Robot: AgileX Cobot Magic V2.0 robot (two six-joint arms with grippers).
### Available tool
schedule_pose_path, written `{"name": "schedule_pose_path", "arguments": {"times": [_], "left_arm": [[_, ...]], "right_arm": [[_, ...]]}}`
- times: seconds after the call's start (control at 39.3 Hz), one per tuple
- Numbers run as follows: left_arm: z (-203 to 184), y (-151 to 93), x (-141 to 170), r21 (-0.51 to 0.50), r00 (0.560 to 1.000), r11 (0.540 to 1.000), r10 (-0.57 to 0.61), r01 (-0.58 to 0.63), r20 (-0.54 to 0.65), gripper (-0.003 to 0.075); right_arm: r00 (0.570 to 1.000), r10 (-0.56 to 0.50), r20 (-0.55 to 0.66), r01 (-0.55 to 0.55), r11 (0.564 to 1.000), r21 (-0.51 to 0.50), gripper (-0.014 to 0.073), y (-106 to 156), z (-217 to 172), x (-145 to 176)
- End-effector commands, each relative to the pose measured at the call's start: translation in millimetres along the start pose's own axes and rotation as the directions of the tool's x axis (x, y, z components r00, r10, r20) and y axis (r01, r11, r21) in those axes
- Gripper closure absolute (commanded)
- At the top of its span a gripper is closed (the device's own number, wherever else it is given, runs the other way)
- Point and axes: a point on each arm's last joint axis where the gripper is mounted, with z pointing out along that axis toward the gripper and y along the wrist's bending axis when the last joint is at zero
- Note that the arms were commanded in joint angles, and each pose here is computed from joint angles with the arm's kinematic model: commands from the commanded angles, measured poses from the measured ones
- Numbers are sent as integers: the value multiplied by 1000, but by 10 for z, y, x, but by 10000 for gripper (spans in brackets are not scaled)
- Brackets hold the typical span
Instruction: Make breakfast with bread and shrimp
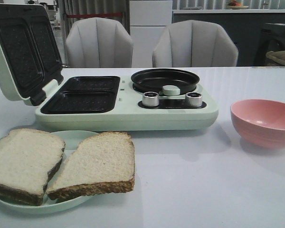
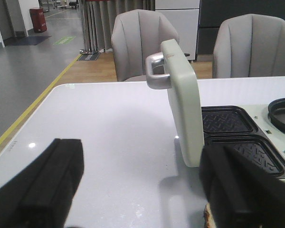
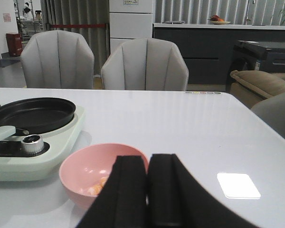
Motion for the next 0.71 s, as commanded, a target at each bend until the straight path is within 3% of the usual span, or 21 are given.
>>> {"name": "schedule_pose_path", "arguments": {"times": [0.0, 0.13, 0.33, 0.53, 0.69], "left_arm": [[-10, -15, -177, 19, 995, 999, -35, 34, 93, 197], [-7, -12, -141, 14, 998, 1000, -18, 17, 54, 244], [71, -15, -18, 44, 961, 965, 261, -258, -91, 263], [304, -65, 130, 165, 843, 878, 478, -449, -246, 260], [445, -243, 237, 345, 701, 733, 672, -586, -239, 260]], "right_arm": [[992, -19, 126, 19, 1000, 0, 442, 5, -28, -146], [992, -19, 126, 19, 1000, 0, 442, 5, -28, -146], [992, -19, 125, 19, 1000, 0, 442, 5, -28, -146], [992, -19, 125, 19, 1000, 0, 442, 5, -28, -146], [992, -19, 125, 19, 1000, 0, 442, 5, -28, -146]]}}
